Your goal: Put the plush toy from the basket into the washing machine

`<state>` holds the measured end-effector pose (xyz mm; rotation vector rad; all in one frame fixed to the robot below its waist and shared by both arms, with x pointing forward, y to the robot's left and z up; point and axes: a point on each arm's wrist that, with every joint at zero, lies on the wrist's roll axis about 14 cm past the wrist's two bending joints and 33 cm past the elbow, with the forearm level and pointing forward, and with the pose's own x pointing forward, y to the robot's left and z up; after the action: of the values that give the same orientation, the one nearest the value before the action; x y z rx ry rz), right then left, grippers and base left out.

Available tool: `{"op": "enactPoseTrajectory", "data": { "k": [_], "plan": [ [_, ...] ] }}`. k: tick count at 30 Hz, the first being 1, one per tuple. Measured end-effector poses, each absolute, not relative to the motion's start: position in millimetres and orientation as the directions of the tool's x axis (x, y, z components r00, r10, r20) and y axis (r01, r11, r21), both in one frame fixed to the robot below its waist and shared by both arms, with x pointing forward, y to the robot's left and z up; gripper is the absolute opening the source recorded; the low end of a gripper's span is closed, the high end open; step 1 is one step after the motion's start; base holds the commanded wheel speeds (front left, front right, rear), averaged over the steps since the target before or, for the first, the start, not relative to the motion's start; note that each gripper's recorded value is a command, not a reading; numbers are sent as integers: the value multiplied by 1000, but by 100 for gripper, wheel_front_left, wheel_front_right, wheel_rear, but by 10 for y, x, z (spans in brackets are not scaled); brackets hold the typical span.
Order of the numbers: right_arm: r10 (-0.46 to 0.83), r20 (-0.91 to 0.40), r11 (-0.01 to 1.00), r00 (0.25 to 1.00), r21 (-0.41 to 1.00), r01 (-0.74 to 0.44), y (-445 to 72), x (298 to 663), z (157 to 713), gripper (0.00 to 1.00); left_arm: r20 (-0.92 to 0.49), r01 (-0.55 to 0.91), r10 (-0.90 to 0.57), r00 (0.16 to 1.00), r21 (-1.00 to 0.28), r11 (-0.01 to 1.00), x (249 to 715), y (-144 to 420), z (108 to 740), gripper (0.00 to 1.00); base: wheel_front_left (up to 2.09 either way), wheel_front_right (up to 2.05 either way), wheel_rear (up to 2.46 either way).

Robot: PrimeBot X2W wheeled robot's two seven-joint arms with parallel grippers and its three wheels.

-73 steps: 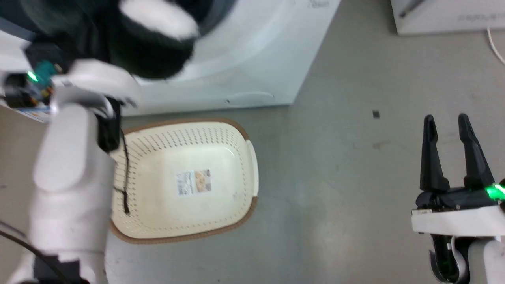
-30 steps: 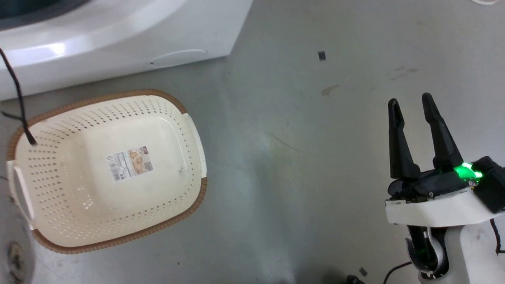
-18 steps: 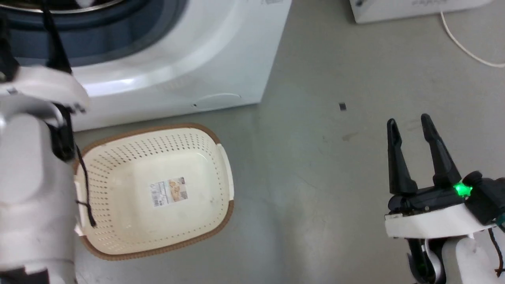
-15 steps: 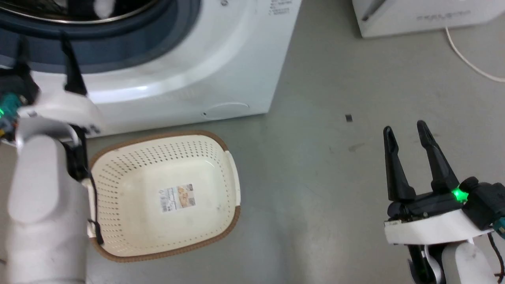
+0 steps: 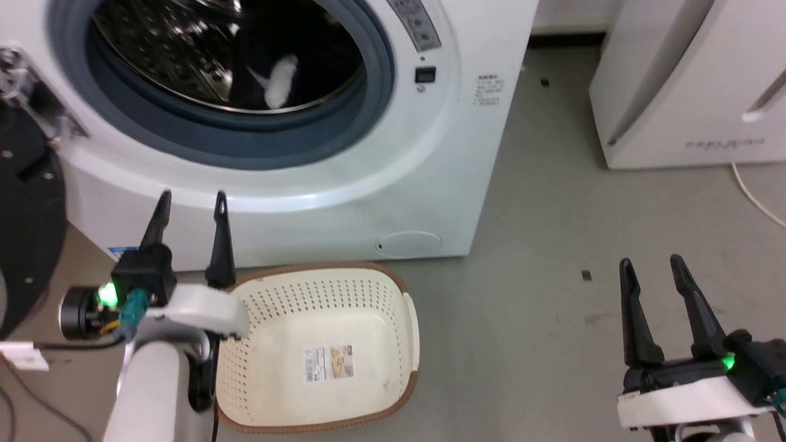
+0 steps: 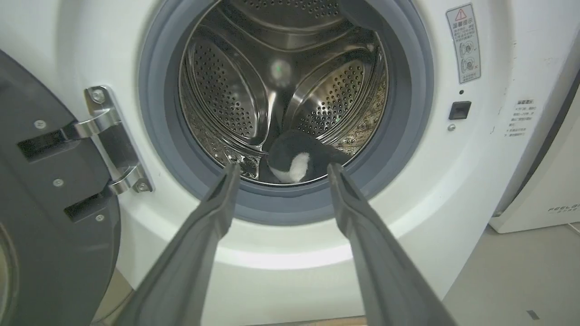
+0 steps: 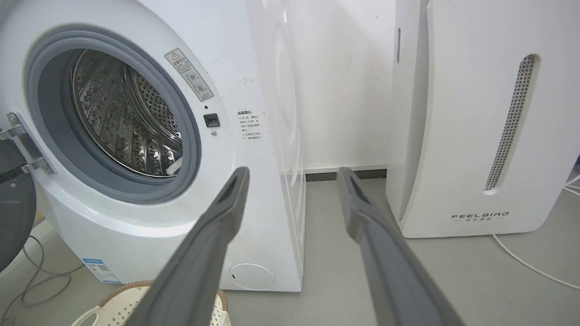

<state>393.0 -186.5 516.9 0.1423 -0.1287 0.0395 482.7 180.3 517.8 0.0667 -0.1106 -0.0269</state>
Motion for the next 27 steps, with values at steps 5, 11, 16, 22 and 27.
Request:
{"op": "enactPoseTrajectory", "data": {
  "k": [5, 11, 16, 22, 27],
  "plan": [
    [32, 160, 989, 987, 138, -55, -1857, 3800, 5280, 100, 113, 0, -6, 994, 56, 998, 4444, 1879, 5206, 100, 0, 0, 0],
    [54, 169, 987, 984, 140, -78, -1784, 3655, 5319, 100, 95, -21, 16, 995, 58, 998, 4031, 1937, 5141, 100, 0, 0, 0],
    [68, 171, 986, 983, 140, -93, -1739, 3588, 5324, 100, 82, -56, 51, 995, 49, 997, 3808, 2013, 5092, 100, 0, 0, 0],
    [79, 168, 985, 983, 140, -103, -1706, 3585, 5317, 100, 80, -66, 61, 995, 53, 996, 3738, 2042, 5085, 100, 0, 0, 0],
    [78, 167, 985, 983, 140, -102, -1708, 3584, 5315, 0, 76, -66, 62, 995, 52, 997, 3739, 2039, 5078, 0, 0, 0, 0]
  ]
}}
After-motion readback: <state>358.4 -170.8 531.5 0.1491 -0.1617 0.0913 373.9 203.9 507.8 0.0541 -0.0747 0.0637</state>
